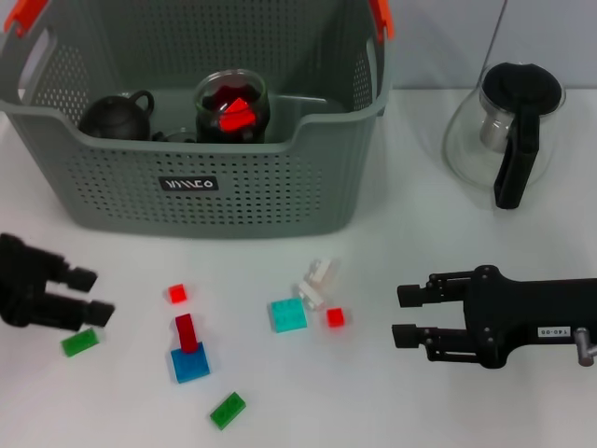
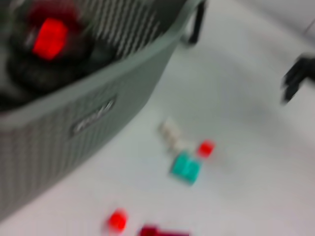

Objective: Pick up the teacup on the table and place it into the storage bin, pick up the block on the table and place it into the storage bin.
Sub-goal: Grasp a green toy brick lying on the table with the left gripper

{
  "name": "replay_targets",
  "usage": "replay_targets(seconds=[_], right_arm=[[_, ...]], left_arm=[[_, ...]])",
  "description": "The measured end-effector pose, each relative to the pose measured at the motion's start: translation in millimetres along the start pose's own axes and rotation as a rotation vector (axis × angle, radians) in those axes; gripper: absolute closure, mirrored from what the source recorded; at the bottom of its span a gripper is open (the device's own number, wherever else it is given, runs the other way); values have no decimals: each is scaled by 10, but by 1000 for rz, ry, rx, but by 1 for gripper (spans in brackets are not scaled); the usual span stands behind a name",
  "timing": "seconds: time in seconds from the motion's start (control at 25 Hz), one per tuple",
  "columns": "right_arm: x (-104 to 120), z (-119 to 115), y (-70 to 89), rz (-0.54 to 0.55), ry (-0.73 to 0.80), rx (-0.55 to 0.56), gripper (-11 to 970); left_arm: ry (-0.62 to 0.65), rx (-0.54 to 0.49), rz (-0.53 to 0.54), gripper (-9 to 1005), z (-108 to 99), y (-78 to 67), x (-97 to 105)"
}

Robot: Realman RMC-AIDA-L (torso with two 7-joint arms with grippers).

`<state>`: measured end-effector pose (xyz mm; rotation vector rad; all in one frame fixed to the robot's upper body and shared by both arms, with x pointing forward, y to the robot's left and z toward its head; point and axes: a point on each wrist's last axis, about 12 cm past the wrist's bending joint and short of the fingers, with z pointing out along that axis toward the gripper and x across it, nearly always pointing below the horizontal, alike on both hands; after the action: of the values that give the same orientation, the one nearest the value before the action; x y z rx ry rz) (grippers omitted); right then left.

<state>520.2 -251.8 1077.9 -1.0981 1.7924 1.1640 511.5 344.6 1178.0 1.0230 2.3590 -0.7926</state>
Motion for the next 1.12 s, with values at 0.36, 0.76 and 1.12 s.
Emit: replay_targets(seconds=[0.36, 0.76, 1.12], right_arm=[[-2, -10, -6, -2, -1, 4, 381], [16, -12, 4, 3, -4, 6, 381], [4, 0, -5, 1, -2, 6, 381]], left_arm=[[280, -230, 154, 422, 369, -164, -272], [447, -316, 234, 471, 713, -196, -313], [460, -322, 207, 490, 867, -89, -218]])
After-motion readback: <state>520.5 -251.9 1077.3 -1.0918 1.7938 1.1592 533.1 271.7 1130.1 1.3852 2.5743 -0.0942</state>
